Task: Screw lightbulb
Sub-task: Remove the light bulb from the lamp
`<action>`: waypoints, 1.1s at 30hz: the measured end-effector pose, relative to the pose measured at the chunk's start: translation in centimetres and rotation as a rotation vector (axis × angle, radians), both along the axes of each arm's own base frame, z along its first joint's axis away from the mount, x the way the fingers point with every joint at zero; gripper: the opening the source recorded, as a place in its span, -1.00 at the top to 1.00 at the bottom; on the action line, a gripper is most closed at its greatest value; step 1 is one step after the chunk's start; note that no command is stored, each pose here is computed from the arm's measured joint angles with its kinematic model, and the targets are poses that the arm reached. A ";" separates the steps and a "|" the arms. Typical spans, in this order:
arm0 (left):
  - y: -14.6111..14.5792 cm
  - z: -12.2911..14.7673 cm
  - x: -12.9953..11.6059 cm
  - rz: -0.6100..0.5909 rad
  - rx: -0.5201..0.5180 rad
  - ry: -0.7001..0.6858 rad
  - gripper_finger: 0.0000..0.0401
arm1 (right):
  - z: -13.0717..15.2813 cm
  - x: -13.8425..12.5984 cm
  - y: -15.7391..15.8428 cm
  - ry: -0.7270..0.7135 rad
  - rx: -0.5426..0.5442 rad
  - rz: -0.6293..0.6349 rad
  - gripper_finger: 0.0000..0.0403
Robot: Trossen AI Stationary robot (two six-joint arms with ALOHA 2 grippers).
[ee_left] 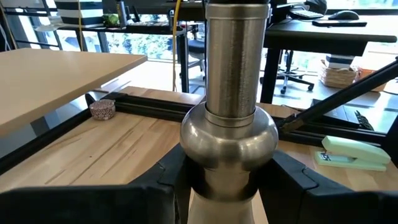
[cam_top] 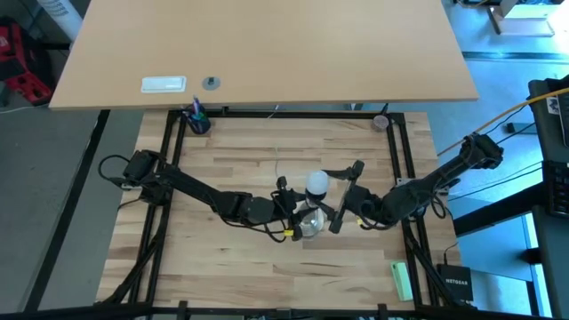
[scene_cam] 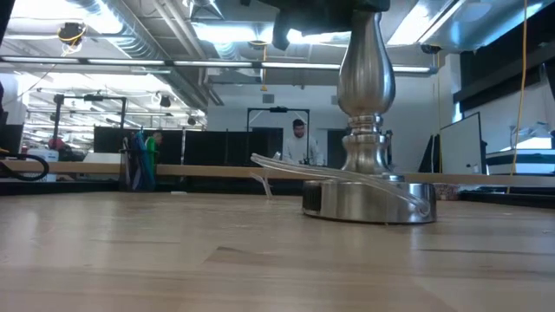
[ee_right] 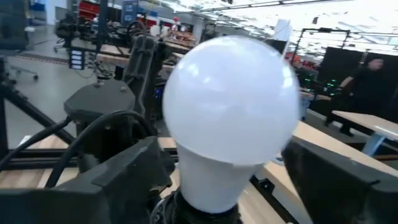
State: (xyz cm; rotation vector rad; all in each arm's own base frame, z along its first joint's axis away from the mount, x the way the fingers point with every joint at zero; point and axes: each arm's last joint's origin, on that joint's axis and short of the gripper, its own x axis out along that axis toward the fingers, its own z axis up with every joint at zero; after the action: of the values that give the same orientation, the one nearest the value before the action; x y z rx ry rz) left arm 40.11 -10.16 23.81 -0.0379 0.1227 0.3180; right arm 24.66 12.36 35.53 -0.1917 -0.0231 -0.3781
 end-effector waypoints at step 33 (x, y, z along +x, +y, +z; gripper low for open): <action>-2.5 1.2 -0.8 -0.740 -0.061 0.001 0.37 | 0.8 -0.8 -1.9 0.065 0.083 1.135 0.24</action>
State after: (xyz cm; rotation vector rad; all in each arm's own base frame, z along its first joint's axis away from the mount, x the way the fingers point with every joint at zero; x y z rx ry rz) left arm 39.36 -12.68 25.01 -0.0498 0.1387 -0.4250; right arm 23.89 10.46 36.30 -0.0844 -0.0479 0.7578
